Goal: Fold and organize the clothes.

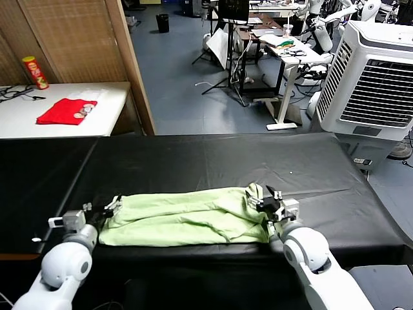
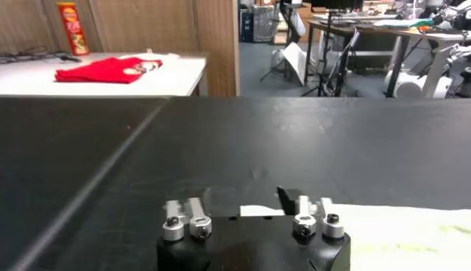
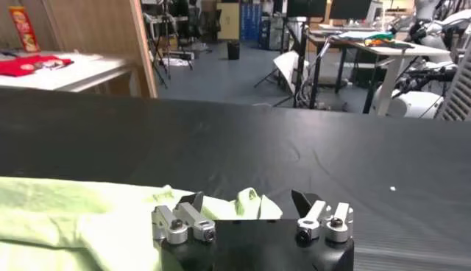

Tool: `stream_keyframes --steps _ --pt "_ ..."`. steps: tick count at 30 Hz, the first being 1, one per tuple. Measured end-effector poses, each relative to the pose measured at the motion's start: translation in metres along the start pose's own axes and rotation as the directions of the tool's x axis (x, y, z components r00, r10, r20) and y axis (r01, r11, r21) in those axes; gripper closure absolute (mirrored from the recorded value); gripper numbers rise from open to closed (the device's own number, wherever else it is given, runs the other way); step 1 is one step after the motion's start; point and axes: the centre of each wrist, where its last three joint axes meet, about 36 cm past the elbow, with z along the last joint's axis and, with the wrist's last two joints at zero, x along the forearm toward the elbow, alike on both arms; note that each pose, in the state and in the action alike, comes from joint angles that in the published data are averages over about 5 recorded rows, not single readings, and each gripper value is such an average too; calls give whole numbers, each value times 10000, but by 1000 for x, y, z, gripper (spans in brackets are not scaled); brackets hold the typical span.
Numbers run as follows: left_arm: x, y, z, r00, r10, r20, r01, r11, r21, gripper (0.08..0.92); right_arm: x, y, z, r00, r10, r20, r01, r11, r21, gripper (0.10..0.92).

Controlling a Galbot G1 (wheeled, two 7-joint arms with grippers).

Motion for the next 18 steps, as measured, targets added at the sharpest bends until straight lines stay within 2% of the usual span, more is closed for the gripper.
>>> stream_keyframes --steps 8,11,15,18 --pt "19 0 27 9987 153 -481 -130 9988 465 201 13 3 -5 9997 -97 209 98 9999 -34 224" --pt "24 -3 36 9972 349 -665 -304 9973 670 232 15 4 -7 9996 -123 268 123 9999 -20 224" --pt "25 -7 44 9949 519 -868 -428 9938 1030 352 17 3 -9 9994 -114 325 114 9999 -11 224" --pt "26 -9 47 9940 555 -942 -437 9914 1235 496 18 2 -9 9994 -87 338 88 10000 -15 224"
